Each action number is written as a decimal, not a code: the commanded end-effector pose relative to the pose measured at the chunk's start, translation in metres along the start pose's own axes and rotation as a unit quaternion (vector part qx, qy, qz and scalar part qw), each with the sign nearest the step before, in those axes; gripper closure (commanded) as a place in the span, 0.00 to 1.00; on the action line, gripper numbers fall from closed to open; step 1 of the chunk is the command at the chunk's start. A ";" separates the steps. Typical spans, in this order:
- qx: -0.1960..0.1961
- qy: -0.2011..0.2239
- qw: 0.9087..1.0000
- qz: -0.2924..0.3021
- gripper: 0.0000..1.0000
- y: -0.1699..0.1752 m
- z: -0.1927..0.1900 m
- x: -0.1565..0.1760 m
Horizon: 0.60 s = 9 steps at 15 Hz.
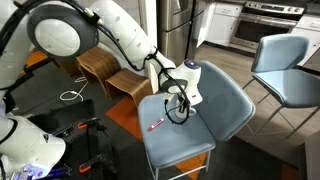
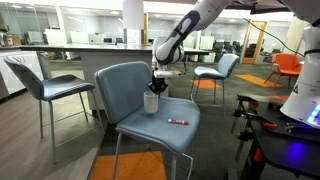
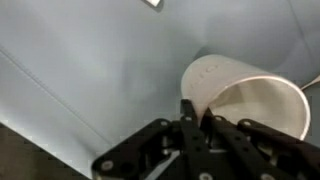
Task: Move the white mug backwards on the seat
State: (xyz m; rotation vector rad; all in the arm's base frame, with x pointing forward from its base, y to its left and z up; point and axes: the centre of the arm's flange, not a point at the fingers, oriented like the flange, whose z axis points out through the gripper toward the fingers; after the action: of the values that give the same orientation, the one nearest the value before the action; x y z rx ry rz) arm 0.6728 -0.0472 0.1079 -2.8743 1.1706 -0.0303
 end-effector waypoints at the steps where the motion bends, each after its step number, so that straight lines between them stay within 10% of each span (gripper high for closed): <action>1: -0.013 -0.006 1.000 0.012 0.97 -0.017 0.008 0.024; 9: -0.029 -0.012 0.999 0.017 0.97 -0.019 0.023 0.022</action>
State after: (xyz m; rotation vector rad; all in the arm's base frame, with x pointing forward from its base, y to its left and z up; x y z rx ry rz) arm 0.6971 -0.0492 0.0786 -2.8902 1.1809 0.0275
